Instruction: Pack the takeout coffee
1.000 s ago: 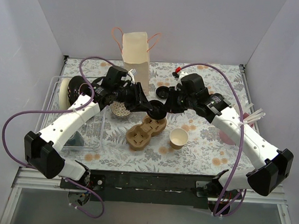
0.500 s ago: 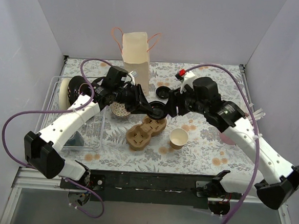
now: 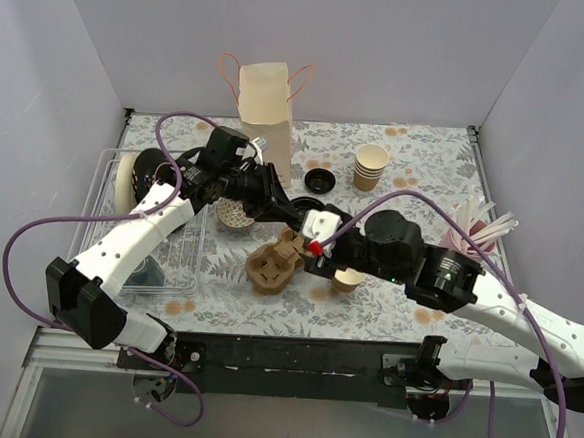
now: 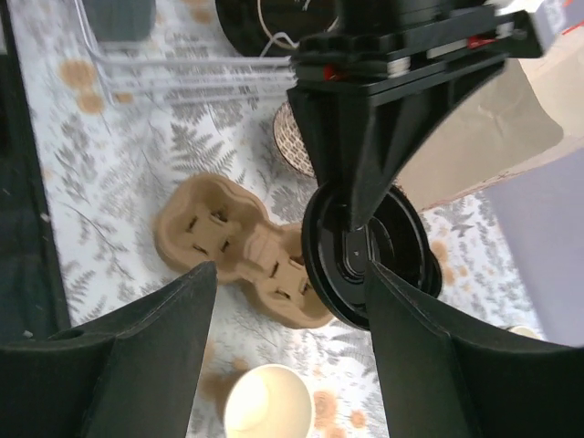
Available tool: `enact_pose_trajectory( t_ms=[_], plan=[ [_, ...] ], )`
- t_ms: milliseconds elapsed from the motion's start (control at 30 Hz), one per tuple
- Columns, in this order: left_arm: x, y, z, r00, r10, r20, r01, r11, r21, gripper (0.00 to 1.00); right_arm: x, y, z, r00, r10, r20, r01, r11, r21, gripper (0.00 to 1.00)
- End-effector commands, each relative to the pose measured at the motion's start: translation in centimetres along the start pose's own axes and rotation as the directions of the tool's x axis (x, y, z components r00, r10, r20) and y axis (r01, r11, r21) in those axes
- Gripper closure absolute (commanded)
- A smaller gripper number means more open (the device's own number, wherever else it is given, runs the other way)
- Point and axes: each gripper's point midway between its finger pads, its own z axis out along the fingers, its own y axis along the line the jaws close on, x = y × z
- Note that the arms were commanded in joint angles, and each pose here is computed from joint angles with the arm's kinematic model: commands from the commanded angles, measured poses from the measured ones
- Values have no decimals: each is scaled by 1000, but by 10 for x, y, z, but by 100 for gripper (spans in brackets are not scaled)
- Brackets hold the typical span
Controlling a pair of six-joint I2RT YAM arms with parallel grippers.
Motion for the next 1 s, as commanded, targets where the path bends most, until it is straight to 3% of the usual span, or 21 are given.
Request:
enact_pose_trajectory(
  t_ms=[0, 200, 467, 667, 767, 800, 967],
  plan=[
    [3, -17, -11, 1000, 10, -15, -9, 999, 38, 80, 10, -5, 13, 967, -243, -72, 248, 966, 72, 26],
    [8, -14, -9, 999, -9, -51, 11, 999, 33, 79, 7, -19, 25, 923, -357, -141, 379, 904, 197, 29],
    [9, -15, -9, 997, -3, -80, 4, 1000, 18, 79, 11, -35, 25, 858, -450, -249, 510, 809, 294, 50],
    [4, -20, -15, 998, 20, -56, -20, 1000, 3, 76, 0, -31, 25, 872, -450, -193, 489, 817, 306, 66],
    [0, -27, -18, 999, 32, -40, -32, 999, 19, 66, -9, -24, 22, 896, -424, -127, 443, 850, 286, 73],
    [-2, -30, -18, 999, 34, -33, -33, 999, 28, 55, -11, -23, 20, 916, -388, -102, 400, 869, 291, 74],
    [-37, -68, -37, 986, 96, 133, -110, 989, 97, 30, -23, -16, 13, 986, -168, 8, 158, 943, 292, 78]
  ],
)
